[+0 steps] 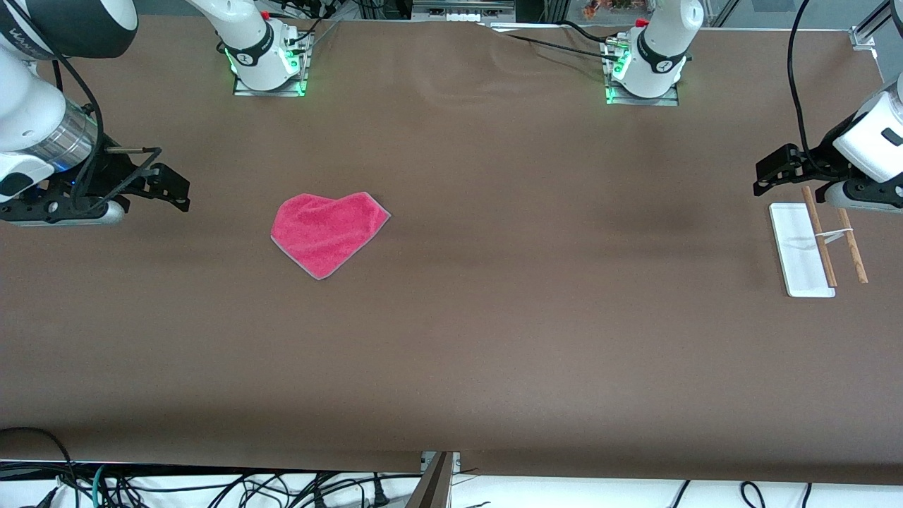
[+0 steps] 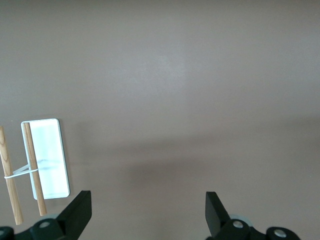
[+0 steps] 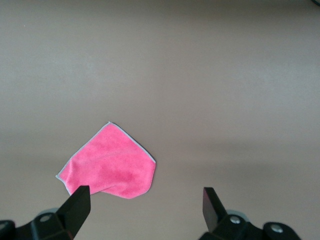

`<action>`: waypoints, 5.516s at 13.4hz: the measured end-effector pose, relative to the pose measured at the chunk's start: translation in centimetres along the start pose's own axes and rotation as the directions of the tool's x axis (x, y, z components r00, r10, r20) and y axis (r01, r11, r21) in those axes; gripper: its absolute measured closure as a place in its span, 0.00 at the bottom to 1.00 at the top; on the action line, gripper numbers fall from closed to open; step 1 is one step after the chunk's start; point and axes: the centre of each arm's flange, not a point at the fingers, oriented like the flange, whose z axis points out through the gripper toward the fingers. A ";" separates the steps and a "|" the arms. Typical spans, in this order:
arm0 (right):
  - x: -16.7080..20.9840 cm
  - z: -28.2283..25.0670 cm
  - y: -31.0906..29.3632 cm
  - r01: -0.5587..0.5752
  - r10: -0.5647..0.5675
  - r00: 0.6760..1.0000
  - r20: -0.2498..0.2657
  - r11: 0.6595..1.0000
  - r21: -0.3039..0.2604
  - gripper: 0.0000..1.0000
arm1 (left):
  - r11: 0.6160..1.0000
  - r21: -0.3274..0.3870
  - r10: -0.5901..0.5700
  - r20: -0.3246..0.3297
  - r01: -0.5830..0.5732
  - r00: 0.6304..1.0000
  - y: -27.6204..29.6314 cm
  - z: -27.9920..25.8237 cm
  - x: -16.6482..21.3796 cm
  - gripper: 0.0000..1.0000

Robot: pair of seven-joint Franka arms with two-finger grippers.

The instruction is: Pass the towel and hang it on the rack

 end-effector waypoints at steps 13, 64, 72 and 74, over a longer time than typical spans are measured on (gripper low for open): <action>0.0 -0.3 -0.3 0.006 -0.006 1.000 -0.007 1.000 0.001 0.00 | 1.000 0.000 0.030 -0.001 -0.030 1.000 1.6 0.0 0.1 0.00; 3.7 17.8 -27.8 -0.569 0.372 0.780 0.502 0.755 0.325 0.98 | 0.971 -0.161 0.182 0.020 -0.177 0.983 12.2 6.9 5.7 0.00; 1.4 9.1 -37.2 -0.887 0.490 0.433 0.757 0.383 0.259 0.98 | 0.754 -0.563 0.362 -0.075 -0.339 0.929 15.0 11.4 7.6 0.00; 0.9 8.0 -38.7 -0.916 0.495 0.382 0.780 0.318 0.246 0.98 | 0.656 -0.636 0.433 -0.123 -0.406 0.893 15.4 15.2 8.5 0.00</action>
